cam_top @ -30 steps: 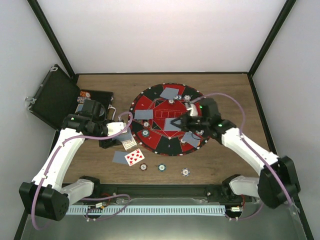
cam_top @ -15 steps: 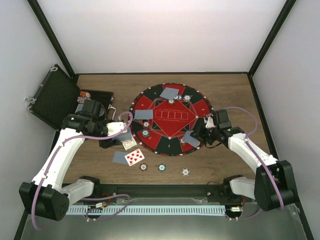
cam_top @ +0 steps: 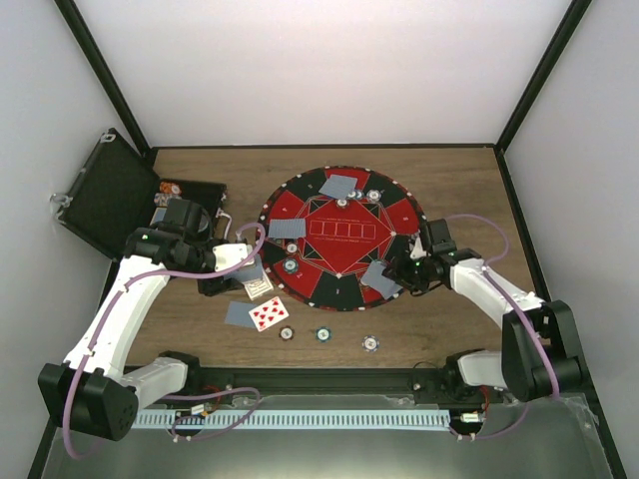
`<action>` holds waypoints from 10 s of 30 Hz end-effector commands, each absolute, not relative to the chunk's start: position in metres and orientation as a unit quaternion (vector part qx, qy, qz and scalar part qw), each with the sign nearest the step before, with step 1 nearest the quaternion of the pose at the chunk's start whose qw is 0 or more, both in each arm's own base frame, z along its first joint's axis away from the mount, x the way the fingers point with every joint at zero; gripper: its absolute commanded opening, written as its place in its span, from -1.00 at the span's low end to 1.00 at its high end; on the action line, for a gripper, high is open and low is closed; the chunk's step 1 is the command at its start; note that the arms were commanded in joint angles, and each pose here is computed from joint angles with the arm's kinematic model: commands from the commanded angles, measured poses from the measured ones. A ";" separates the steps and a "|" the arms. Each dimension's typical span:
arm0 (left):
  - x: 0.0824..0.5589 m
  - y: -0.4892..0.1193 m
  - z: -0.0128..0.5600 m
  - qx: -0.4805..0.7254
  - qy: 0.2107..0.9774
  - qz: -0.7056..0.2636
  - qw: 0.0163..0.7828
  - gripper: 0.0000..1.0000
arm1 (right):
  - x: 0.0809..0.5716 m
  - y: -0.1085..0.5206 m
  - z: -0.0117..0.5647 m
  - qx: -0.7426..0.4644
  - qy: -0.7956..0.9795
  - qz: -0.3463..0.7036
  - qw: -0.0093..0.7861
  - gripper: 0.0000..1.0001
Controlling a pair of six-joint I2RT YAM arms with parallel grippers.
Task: Distribute texas hold em gaming equipment
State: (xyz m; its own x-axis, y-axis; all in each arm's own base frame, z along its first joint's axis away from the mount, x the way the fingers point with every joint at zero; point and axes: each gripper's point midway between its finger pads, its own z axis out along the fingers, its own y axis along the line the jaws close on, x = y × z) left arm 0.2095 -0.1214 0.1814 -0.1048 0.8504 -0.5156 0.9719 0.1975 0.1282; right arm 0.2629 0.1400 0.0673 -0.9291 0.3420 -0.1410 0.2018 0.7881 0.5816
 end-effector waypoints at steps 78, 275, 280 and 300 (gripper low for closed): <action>0.208 -0.127 0.192 0.630 0.719 -0.134 0.262 -0.92 | 0.232 0.419 0.178 -0.124 0.829 0.544 0.031 0.02; 0.206 -0.120 0.197 0.628 0.726 -0.117 0.255 -0.92 | 0.234 0.453 0.175 -0.179 0.808 0.561 -0.005 0.22; 0.208 -0.121 0.200 0.628 0.724 -0.119 0.257 -0.92 | 0.238 0.434 0.169 -0.166 0.819 0.549 0.006 0.11; 0.209 -0.120 0.196 0.627 0.728 -0.116 0.254 -0.92 | 0.235 0.411 0.213 -0.177 0.825 0.534 0.057 -0.89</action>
